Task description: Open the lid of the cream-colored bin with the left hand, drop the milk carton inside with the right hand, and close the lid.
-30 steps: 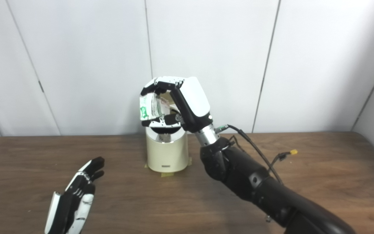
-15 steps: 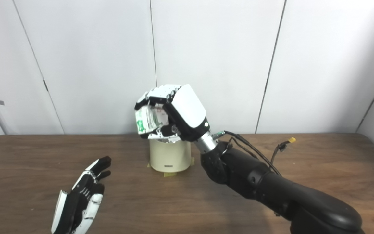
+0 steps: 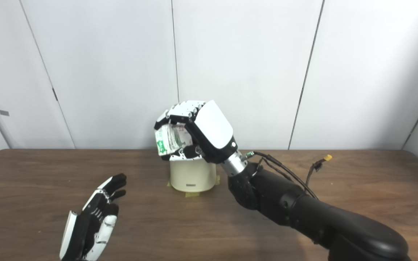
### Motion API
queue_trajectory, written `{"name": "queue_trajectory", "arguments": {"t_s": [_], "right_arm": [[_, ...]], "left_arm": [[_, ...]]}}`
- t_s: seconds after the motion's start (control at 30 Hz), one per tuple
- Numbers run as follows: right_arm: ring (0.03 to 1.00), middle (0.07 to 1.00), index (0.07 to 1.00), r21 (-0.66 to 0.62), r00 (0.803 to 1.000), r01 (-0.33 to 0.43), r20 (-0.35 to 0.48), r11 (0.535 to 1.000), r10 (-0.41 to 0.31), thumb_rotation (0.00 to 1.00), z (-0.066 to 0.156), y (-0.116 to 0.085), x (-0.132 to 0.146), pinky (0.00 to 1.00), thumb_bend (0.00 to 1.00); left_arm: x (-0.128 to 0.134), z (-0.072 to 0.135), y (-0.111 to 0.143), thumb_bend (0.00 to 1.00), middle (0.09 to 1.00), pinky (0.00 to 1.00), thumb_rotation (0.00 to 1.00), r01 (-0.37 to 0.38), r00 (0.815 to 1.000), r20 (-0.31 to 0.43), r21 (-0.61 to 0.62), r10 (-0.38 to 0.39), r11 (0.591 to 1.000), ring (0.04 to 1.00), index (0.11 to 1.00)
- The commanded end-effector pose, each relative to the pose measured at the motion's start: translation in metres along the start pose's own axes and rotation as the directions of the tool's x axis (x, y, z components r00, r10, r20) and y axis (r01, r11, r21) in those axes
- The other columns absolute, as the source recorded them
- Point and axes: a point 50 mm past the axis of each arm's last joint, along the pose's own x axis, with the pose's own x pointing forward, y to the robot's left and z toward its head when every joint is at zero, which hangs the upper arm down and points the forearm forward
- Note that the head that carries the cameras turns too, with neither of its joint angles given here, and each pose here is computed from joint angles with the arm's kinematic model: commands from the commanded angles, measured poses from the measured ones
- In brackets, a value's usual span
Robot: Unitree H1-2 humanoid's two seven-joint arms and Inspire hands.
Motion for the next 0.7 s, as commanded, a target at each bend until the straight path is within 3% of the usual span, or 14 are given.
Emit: {"name": "queue_trajectory", "arguments": {"t_s": [0.0, 0.67], "right_arm": [[0.411, 0.479, 0.484, -0.004, 0.995, 0.074, 0.06, 0.997, -0.074, 0.0, -0.005, -0.021, 0.033, 0.38, 0.52], [0.417, 0.48, 0.482, -0.102, 0.999, 0.044, 0.027, 0.994, -0.042, 0.0, -0.027, -0.016, 0.029, 0.38, 0.52]], "left_arm": [[-0.029, -0.005, -0.015, 0.36, 0.866, 0.82, 0.7, -0.015, 0.999, -0.051, -0.033, 0.014, 0.999, 0.865, 0.85], [-0.032, -0.002, -0.017, 0.36, 0.853, 0.79, 0.7, -0.025, 0.998, -0.053, -0.021, 0.024, 0.999, 0.843, 0.842]]}}
